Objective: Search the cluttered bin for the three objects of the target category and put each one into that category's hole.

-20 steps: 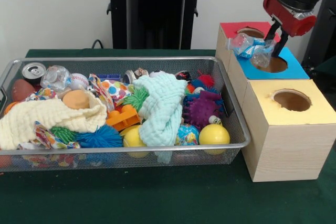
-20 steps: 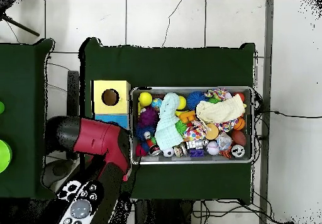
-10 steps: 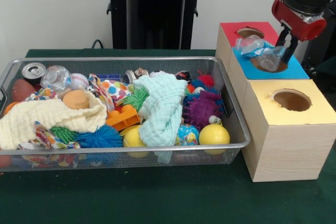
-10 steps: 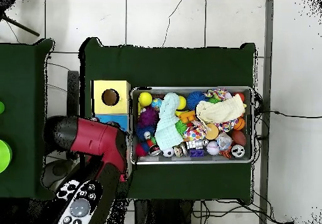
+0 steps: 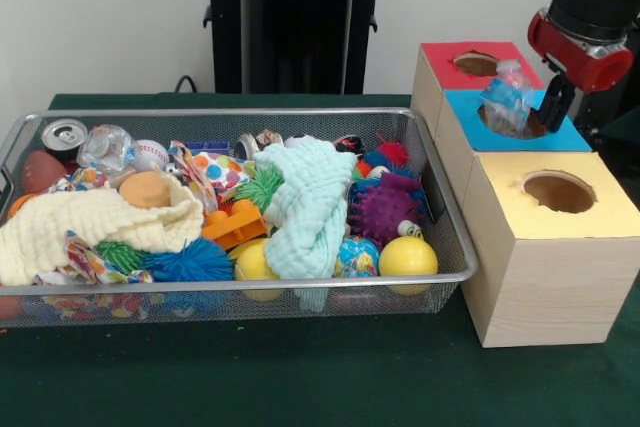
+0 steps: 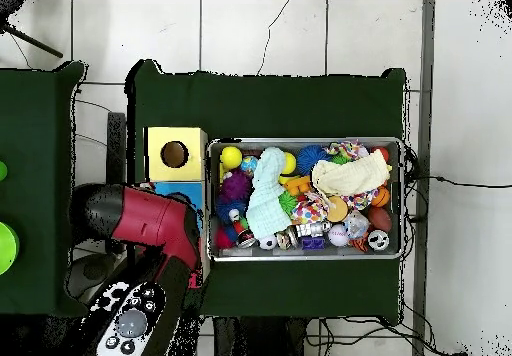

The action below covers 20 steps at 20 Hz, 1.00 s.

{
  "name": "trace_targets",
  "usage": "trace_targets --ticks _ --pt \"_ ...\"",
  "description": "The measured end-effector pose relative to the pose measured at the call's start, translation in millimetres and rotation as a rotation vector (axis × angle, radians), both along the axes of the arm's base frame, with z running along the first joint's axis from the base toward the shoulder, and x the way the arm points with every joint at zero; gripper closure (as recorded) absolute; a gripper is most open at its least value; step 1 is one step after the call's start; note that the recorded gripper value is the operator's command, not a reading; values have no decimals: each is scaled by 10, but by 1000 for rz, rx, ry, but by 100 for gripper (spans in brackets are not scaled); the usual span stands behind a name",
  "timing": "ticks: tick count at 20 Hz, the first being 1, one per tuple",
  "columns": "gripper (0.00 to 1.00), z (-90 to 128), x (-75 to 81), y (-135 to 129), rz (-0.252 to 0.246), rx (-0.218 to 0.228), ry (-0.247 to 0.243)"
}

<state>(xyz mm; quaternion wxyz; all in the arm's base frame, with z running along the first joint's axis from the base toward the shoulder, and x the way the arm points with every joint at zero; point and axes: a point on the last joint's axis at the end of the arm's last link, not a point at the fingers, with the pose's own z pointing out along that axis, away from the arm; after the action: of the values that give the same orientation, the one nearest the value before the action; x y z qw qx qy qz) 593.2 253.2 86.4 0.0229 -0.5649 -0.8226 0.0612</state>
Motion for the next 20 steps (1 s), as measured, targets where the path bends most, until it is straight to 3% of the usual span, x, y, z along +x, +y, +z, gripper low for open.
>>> trace_targets --ticks 20 --pt "100 0 5 -14 -9 6 2"
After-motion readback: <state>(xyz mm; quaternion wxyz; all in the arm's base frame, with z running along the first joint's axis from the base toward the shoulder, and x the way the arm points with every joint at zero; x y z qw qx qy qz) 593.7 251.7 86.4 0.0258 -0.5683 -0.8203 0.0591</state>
